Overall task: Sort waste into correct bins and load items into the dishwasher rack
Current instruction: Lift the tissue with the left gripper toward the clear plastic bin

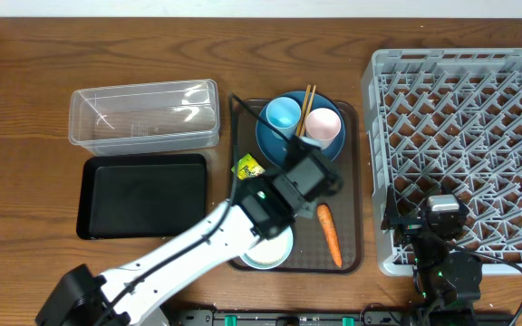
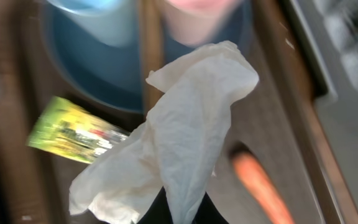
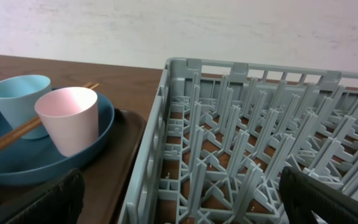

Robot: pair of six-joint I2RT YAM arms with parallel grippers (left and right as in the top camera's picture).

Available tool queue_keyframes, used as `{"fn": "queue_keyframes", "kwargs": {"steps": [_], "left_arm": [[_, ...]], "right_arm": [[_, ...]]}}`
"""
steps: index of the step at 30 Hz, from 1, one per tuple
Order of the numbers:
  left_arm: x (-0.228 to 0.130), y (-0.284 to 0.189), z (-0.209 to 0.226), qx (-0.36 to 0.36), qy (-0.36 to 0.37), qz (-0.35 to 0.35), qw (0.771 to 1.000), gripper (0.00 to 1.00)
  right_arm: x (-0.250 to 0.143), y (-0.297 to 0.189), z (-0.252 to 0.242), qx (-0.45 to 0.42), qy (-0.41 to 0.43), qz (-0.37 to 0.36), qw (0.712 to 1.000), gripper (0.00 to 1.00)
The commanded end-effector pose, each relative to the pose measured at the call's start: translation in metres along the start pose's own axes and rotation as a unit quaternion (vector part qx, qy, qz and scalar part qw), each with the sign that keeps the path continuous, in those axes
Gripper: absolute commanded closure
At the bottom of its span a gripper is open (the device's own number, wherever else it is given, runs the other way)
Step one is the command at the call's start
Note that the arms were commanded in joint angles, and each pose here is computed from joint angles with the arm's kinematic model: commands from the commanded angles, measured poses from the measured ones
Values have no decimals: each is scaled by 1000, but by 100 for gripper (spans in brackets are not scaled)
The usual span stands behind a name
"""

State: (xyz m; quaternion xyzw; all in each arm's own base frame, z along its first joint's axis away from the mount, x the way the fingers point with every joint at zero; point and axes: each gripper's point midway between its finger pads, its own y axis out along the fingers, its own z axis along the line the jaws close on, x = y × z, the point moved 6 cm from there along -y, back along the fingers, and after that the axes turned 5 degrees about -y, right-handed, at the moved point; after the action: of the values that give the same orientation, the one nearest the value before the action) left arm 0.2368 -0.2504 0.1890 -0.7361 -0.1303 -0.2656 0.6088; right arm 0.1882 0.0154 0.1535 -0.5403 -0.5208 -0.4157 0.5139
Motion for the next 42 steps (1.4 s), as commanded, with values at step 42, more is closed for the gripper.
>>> {"fn": "queue_keyframes", "kwargs": {"steps": [42], "left_arm": [[48, 94, 241, 205, -279, 0, 938, 94]], "right_arm": [[-1, 0, 2, 4, -3, 2, 1000, 1]]}}
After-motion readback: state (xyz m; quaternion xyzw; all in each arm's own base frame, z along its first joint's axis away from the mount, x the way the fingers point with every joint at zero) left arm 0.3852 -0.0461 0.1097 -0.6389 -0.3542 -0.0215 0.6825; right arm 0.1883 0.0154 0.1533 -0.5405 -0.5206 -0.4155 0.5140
